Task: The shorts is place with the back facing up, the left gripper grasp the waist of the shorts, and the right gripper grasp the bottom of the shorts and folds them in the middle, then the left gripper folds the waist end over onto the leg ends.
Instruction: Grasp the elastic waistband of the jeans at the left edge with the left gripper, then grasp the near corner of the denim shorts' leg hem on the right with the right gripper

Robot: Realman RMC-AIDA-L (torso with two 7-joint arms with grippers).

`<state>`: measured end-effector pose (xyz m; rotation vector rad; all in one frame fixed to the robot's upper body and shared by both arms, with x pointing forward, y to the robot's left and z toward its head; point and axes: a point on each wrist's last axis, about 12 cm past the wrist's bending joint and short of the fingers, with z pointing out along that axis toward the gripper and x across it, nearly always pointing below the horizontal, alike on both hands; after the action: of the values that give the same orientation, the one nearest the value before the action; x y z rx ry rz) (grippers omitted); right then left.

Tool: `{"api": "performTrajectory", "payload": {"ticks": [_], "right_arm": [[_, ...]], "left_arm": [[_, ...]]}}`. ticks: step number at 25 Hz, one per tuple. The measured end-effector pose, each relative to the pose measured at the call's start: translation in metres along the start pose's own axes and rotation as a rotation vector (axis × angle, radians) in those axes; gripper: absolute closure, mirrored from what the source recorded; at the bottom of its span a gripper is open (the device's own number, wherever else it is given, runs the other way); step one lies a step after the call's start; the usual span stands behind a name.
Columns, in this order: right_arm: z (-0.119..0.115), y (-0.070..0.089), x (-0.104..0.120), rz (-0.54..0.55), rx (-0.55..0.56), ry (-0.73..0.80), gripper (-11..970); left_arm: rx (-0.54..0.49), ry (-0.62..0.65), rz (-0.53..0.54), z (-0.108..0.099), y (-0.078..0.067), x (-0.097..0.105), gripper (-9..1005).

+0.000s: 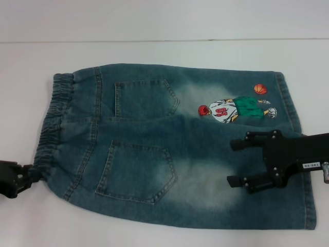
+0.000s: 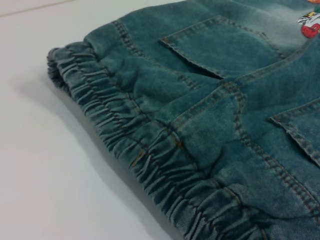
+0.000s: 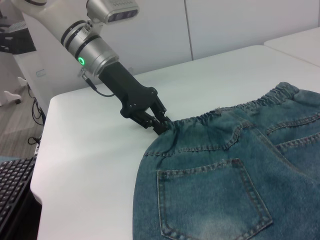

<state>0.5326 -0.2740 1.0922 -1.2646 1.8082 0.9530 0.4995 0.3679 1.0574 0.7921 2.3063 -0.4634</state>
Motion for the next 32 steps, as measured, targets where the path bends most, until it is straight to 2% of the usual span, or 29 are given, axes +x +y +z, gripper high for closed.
{"api": "performTrajectory", "payload": {"ticks": [8,14,20,25,32], "right_arm": [[-0.002,0.001,0.004,0.017,0.007,-0.003,17],[-0.016,0.001,0.004,0.088,0.043,0.038,17],[-0.029,0.000,-0.006,0.218,0.034,0.253,17],[-0.040,0.005,-0.016,0.296,-0.055,0.456,20],[-0.056,0.001,-0.019,0.405,0.030,0.694,28]], "left_arm": [[0.020,-0.011,0.003,0.000,-0.002,-0.002,841],[0.045,-0.056,-0.013,-0.010,-0.002,-0.018,901],[0.067,-0.070,-0.016,-0.013,-0.003,-0.031,925],[0.075,-0.076,-0.012,-0.010,-0.005,-0.036,945],[0.076,-0.084,-0.010,-0.006,-0.006,-0.041,944]]}}
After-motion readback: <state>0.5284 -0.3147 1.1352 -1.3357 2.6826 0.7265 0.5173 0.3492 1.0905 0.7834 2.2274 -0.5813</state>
